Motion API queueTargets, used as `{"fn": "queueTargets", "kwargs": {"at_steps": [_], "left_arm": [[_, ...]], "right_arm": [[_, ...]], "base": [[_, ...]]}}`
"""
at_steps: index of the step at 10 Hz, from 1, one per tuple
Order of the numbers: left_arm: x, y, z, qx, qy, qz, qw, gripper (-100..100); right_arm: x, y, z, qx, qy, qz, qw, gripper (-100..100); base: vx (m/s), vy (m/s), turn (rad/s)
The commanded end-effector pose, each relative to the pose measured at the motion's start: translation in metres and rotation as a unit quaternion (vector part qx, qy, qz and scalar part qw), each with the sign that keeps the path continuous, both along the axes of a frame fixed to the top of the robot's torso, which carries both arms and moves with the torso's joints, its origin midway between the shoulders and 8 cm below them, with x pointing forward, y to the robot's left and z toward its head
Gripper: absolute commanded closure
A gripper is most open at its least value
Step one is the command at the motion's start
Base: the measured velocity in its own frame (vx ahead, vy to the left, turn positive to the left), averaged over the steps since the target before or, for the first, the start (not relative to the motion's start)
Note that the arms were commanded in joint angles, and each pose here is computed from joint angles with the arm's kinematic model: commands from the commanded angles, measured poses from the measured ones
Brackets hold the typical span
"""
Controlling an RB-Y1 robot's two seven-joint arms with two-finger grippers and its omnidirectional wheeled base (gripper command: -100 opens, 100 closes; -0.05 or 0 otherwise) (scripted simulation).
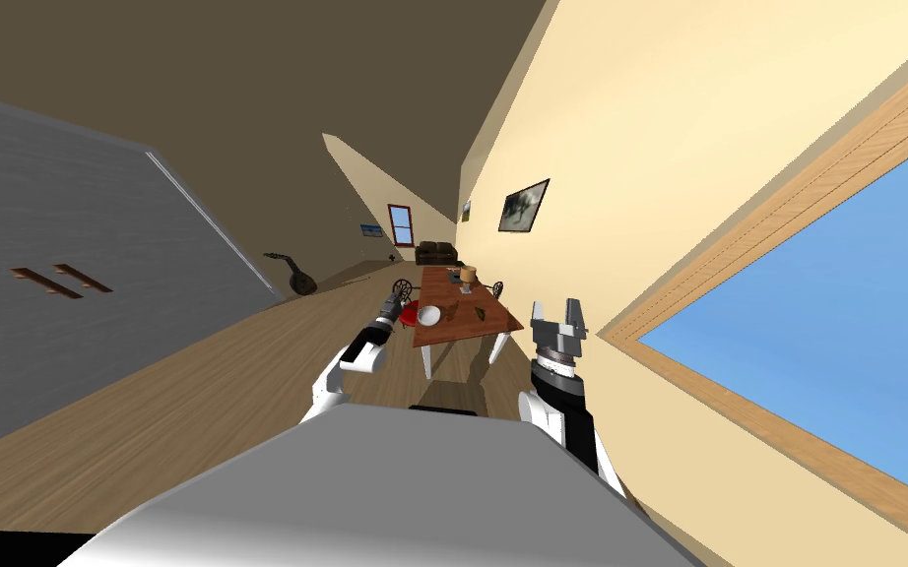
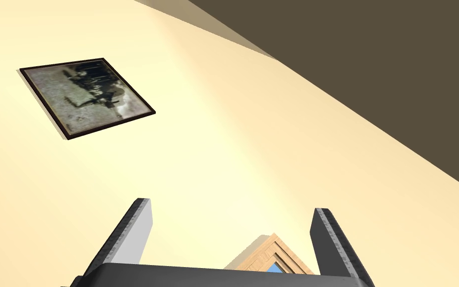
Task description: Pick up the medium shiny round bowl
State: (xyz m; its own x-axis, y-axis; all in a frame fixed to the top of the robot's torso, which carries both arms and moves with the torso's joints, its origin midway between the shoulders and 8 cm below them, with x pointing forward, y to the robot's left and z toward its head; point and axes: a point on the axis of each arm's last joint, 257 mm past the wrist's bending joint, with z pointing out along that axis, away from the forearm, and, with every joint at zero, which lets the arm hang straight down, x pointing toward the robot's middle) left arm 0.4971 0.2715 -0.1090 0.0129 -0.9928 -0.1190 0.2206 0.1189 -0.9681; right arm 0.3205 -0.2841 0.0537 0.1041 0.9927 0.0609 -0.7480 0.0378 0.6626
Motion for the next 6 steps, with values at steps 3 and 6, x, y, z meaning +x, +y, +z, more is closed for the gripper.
{"fn": "queueTargets", "kwargs": {"at_steps": [3, 6], "left_arm": [[0.019, -0.005, -0.031, 0.003, 0.057, -0.006, 0.9984, -100], [0.029, -0.008, -0.051, 0.006, 0.094, -0.010, 0.9956, -100]], "right_arm": [[0.000, 0.000, 0.000, 0.000, 0.000, 0.000, 1.0000, 0], [0.000, 0.000, 0.000, 0.000, 0.000, 0.000, 1.0000, 0]], "base": [[-0.024, -0.019, 0.008], [-0.012, -0.017, 0.004]]}}
